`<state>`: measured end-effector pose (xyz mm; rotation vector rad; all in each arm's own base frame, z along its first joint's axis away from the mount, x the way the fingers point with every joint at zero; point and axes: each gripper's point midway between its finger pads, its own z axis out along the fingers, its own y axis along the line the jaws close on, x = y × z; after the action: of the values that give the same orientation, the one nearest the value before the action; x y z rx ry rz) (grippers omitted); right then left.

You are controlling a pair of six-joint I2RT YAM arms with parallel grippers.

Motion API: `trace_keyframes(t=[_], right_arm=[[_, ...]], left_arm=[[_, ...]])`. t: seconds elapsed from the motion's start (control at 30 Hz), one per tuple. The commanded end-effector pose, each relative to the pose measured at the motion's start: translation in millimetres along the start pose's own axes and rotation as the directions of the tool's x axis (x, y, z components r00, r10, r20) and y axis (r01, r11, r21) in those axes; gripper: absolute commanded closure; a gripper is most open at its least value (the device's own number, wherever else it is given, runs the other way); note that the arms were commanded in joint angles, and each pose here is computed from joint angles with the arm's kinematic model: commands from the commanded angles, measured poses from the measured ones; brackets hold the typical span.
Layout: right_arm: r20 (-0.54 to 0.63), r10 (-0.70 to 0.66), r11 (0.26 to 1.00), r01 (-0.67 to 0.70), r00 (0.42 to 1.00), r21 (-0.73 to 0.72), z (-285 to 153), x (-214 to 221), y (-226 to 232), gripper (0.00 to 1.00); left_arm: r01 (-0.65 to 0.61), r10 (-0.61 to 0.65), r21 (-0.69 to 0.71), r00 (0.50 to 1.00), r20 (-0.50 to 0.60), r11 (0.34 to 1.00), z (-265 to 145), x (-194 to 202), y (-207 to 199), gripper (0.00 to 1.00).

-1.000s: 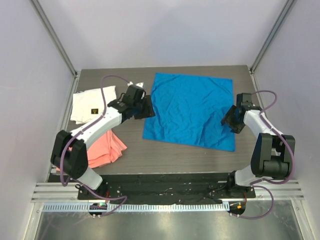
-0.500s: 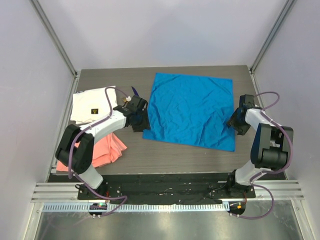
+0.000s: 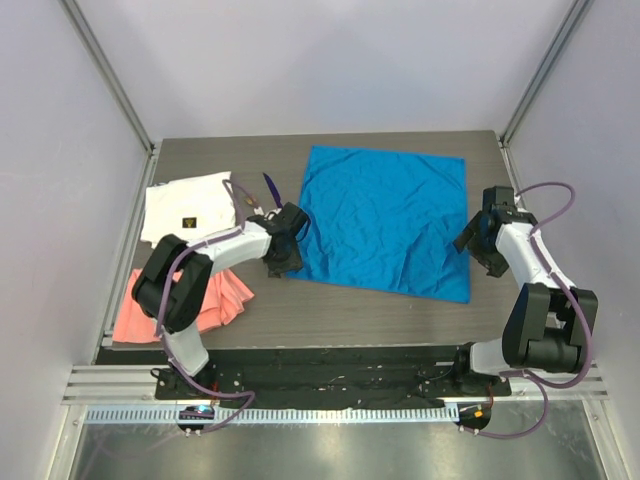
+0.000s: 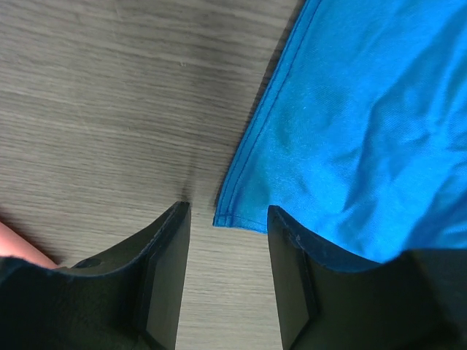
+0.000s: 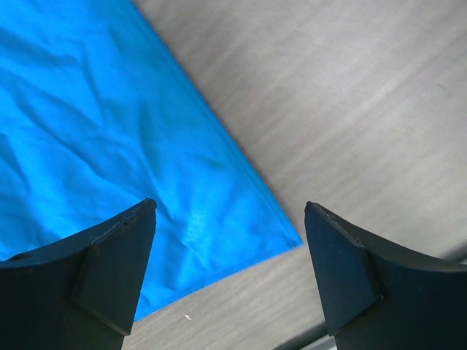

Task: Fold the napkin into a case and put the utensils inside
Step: Pick up the flattened napkin from the center of the board.

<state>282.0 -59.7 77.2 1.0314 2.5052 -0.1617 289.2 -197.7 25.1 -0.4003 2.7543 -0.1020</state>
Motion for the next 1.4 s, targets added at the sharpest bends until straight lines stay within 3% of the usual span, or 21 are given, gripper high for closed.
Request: trace_keyframes(t=[0.0,0.23,0.43,0.53,0.73,0.83,0.97,1.1,1.37], right_arm=[[0.044,0.069,0.985,-0.076,0.997,0.157,-17.5,-1.1,-30.2,0.13],[0.049,0.092,0.973,-0.100,0.995,0.208,-31.2,5.8,-45.2,0.16],[0.016,0.129,0.977,-0.130,0.992,0.167,-32.2,22.8,-43.6,0.16],[-0.044,0.138,0.979,-0.129,0.989,0.159,-24.6,40.4,-42.8,0.17],[-0.117,0.128,0.979,-0.107,0.985,0.173,-8.3,69.5,-50.5,0.23],[-0.135,0.144,0.977,-0.119,0.980,0.177,-3.0,79.9,-52.7,0.30],[-0.176,0.156,0.977,-0.126,0.972,0.173,2.6,85.3,-49.7,0.49],[-0.213,0.156,0.979,-0.122,0.964,0.163,10.8,92.8,-46.7,0.48],[-0.159,0.175,0.977,-0.151,0.972,0.154,22.3,91.7,-49.1,0.46]], left_arm=[[0.003,0.002,-0.063,0.998,0.068,0.998,-5.7,-5.5,-5.3,0.51],[0.004,0.004,-0.110,0.997,0.072,0.994,5.1,-1.9,1.6,0.51],[0.011,-0.002,-0.128,0.997,0.075,0.992,14.0,4.4,10.9,0.62],[0.006,0.005,-0.118,0.996,0.088,0.993,14.2,2.6,10.3,0.69],[-0.018,0.024,-0.050,0.993,0.119,0.999,5.6,-6.5,-2.9,0.99],[-0.050,0.049,0.008,0.990,0.133,0.999,-3.3,-12.6,-14.6,1.00],[-0.071,0.058,0.111,0.991,0.120,0.991,-19.1,-15.8,-36.5,1.00],[-0.078,0.056,0.185,0.991,0.126,0.980,-31.6,-21.1,-53.5,1.00],[-0.106,0.080,0.198,0.988,0.135,0.974,-36.1,-21.4,-54.4,1.00]])
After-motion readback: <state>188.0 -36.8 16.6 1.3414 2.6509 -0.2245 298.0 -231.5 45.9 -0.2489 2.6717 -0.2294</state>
